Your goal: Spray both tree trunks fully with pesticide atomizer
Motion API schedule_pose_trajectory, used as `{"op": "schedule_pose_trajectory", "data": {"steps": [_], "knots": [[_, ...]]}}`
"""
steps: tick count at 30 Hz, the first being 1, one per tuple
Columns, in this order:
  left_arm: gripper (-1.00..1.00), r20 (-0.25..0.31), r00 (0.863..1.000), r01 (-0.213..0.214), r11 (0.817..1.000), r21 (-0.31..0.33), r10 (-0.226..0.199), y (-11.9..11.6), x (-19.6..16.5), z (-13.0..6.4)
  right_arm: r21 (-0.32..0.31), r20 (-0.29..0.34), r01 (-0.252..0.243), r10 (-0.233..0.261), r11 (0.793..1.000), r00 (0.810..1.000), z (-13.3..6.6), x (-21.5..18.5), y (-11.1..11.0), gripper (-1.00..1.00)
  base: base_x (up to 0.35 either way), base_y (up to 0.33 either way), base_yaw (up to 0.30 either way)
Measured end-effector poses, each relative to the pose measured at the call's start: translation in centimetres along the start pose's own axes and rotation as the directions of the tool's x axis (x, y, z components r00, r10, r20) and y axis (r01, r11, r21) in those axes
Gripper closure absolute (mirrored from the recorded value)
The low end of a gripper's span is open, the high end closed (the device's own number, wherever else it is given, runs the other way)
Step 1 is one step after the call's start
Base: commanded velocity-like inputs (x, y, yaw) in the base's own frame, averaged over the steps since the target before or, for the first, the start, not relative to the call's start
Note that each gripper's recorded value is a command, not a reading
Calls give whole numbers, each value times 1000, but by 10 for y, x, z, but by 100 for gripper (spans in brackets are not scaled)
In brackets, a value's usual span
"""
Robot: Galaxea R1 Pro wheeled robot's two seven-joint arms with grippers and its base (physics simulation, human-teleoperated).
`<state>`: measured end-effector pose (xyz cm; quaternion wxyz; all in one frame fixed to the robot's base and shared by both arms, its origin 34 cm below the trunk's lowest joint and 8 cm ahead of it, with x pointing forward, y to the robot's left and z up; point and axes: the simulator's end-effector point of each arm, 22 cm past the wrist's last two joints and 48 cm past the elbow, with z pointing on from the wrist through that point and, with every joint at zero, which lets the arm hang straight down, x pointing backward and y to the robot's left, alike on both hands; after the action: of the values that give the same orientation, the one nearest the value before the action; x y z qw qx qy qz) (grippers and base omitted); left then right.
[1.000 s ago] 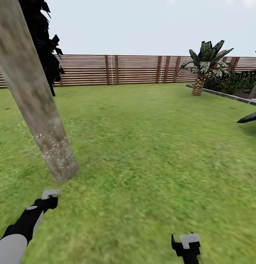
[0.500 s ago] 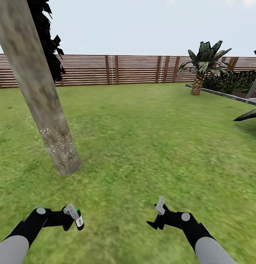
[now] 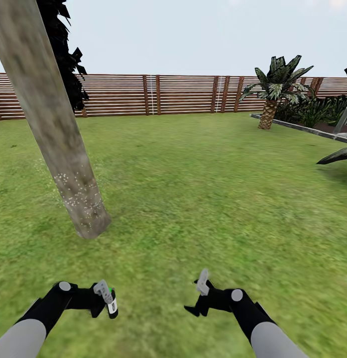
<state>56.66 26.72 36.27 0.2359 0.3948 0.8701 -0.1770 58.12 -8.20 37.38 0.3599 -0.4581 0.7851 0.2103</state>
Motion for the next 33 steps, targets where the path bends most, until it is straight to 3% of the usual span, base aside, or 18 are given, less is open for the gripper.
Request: {"op": "schedule_pose_trajectory", "data": {"steps": [2, 3, 4, 5, 10, 15, 20, 26, 33], "knots": [[100, 1, 1000, -9, 1000, 13, 9, -7, -4, 5, -32, 3, 2, -2, 999, 1000, 6, -4, 13, -100, 0, 0, 0], [100, -99, 979, -170, 979, 108, 181, -40, 2, 24, -199, -14, 123, -129, 972, 992, 23, -17, 66, -100, 0, 0, 0], [100, -126, 957, -240, 957, 165, 262, -61, 2, 34, -241, 2, 130, -133, 962, 991, 26, -26, 81, -100, 0, 0, 0], [100, -130, 955, -245, 955, 168, 268, -62, 2, 35, -256, 3, 131, -135, 958, 991, 25, -26, 84, 100, 0, 0, 0], [100, -166, 928, -300, 934, 192, 332, -74, 2, 44, -275, 4, 131, -136, 952, 991, 24, -26, 87, 100, 0, 0, 0], [100, -166, 920, -316, 922, 223, 356, -91, -2, 55, -273, 4, 134, -138, 953, 990, 24, -27, 86, 100, 0, 0, 0], [100, -132, 912, -346, 902, 260, 388, -123, -25, 72, -260, 11, 146, -148, 955, 989, 23, -31, 81, 100, 0, 0, 0], [100, -104, 912, -365, 901, 236, 397, -133, -44, 84, -243, 17, 159, -159, 957, 987, 22, -36, 73, 100, 0, 0, 0], [100, -57, 915, -373, 891, 258, 399, -161, -68, 97, -233, 22, 166, -166, 958, 986, 21, -39, 69, 100, 0, 0, 0]]}}
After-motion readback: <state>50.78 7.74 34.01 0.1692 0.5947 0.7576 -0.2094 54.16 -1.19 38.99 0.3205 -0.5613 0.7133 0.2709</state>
